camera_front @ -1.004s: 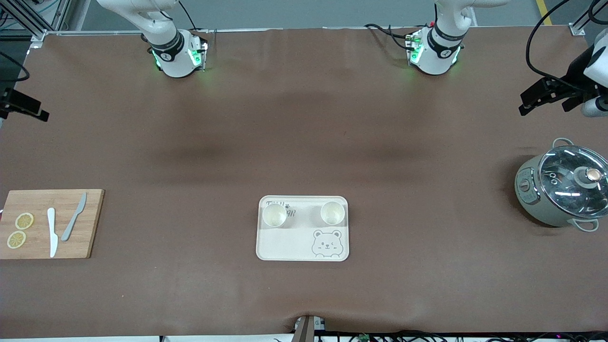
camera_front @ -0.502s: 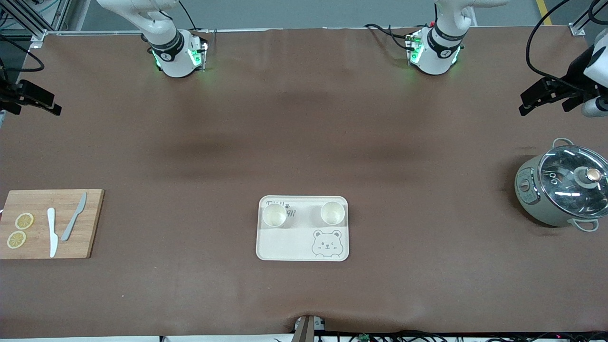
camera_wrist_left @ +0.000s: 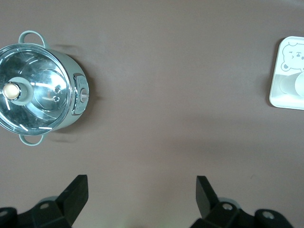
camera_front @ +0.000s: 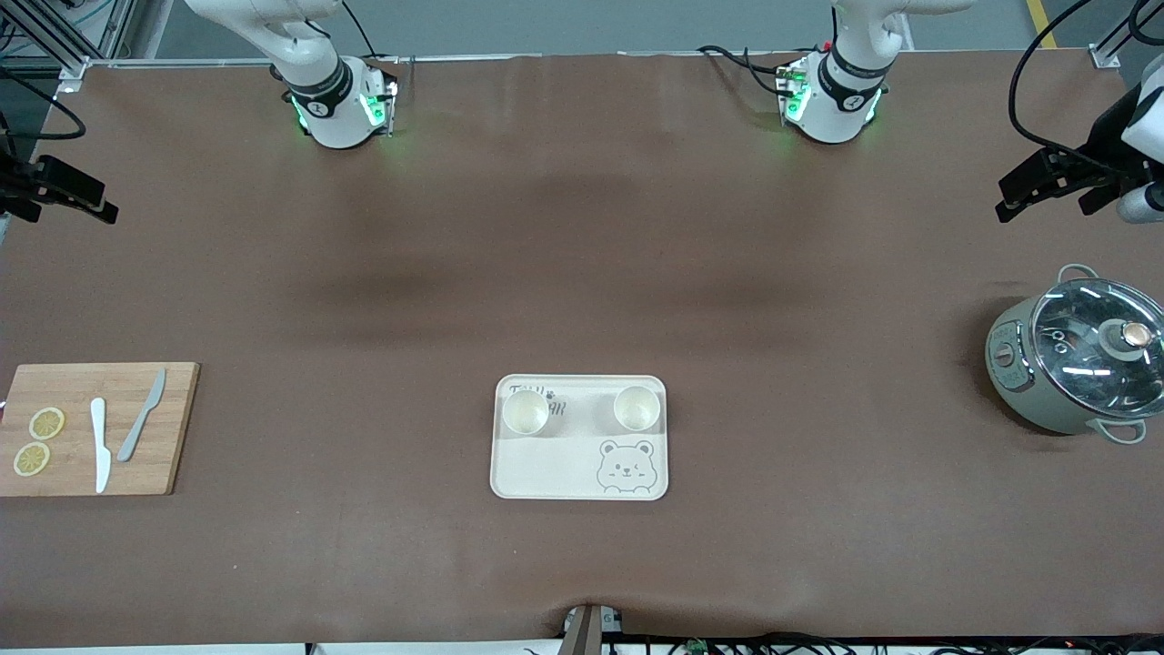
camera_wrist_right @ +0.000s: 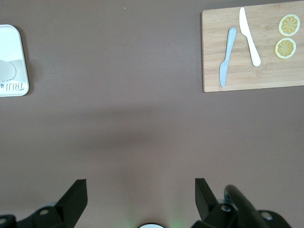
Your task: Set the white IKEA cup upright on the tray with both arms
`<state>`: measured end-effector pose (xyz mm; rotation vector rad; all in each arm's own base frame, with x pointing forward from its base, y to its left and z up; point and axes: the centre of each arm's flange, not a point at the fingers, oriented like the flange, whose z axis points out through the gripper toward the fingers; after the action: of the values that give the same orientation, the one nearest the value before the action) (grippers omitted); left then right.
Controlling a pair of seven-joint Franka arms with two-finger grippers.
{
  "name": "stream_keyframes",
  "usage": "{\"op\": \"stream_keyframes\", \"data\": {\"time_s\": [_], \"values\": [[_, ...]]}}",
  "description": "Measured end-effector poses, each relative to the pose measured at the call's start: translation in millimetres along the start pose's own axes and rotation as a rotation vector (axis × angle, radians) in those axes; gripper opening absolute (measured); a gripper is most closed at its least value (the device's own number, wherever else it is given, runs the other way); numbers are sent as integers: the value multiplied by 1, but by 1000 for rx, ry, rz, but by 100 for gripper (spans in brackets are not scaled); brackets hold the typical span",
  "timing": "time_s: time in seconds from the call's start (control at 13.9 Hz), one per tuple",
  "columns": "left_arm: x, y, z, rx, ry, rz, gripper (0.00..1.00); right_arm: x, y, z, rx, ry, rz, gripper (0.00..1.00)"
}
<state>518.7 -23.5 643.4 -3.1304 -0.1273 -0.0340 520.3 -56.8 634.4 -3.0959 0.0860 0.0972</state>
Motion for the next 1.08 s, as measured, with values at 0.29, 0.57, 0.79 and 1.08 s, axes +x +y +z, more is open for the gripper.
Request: {"op": "stream_keyframes", "data": {"time_s": [0.29,0.57,0.79,1.08], "values": [[0,0,-7,-2,14,0,100,0,0,0,0,0,0,100],[0,0,-7,-2,16,1,100,0,0,0,0,0,0,100],[1,0,-10,-3,22,1,100,0,0,0,0,0,1,100],[2,0,-12,-3,27,2,100,0,1,0,0,0,1,100]]}}
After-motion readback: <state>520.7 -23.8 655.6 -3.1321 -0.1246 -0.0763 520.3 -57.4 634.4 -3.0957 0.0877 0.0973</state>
